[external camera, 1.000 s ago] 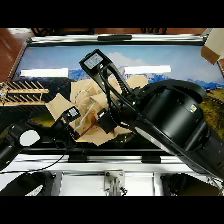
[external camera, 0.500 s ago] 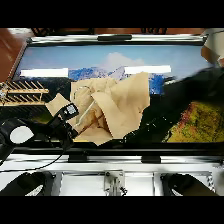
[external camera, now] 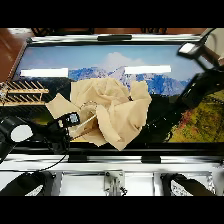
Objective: Fold the shirts.
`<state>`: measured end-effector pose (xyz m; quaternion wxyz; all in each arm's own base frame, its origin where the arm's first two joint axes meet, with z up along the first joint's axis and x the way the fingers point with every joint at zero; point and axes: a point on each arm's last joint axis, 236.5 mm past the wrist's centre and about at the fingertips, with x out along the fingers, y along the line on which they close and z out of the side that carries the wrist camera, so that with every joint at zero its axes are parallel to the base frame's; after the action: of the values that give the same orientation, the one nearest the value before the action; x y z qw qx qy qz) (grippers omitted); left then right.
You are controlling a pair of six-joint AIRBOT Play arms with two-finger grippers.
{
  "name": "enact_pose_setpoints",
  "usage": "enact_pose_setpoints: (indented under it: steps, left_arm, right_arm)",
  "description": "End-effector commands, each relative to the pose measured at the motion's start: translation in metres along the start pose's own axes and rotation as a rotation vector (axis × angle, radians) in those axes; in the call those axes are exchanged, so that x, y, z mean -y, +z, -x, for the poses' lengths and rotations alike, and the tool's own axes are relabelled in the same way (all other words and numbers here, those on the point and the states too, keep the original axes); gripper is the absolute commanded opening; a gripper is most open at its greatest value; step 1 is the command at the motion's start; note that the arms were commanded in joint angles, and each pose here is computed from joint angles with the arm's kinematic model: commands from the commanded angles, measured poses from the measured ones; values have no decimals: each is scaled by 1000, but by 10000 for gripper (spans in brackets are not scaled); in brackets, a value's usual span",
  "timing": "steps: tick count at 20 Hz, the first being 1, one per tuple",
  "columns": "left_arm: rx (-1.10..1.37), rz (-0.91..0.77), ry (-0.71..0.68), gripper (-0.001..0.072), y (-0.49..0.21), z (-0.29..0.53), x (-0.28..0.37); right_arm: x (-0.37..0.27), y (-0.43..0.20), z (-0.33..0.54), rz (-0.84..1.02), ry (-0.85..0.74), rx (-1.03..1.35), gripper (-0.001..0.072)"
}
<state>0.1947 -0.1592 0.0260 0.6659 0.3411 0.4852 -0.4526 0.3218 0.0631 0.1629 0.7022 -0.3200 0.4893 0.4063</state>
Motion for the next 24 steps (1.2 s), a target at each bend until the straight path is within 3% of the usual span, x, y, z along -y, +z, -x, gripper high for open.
enact_pose_setpoints:
  steps: [1,5,10,20,21,22,24]
  left_arm:
    - [-46,-10,-23,45,-6,-8,0]
    - [-77,-2,-48,45,-8,-20,-2]
    - [-47,-1,-26,45,-1,-21,-7]
    - [-23,-15,-5,45,5,-21,-12]
    - [-16,-13,3,44,6,-21,-14]
    - [-7,-14,10,45,8,-21,-16]
    - [5,-15,21,45,11,-21,-18]
  right_arm:
    - [-31,34,-37,411,201,70,620]
    - [-47,54,-71,577,253,19,619]
    - [-60,67,-97,582,356,49,619]
    - [-68,60,-118,570,384,-10,619]
    - [-73,58,-122,544,388,-43,503]
    - [-78,55,-125,524,396,-76,316]
    - [-90,57,-127,511,413,-108,116]
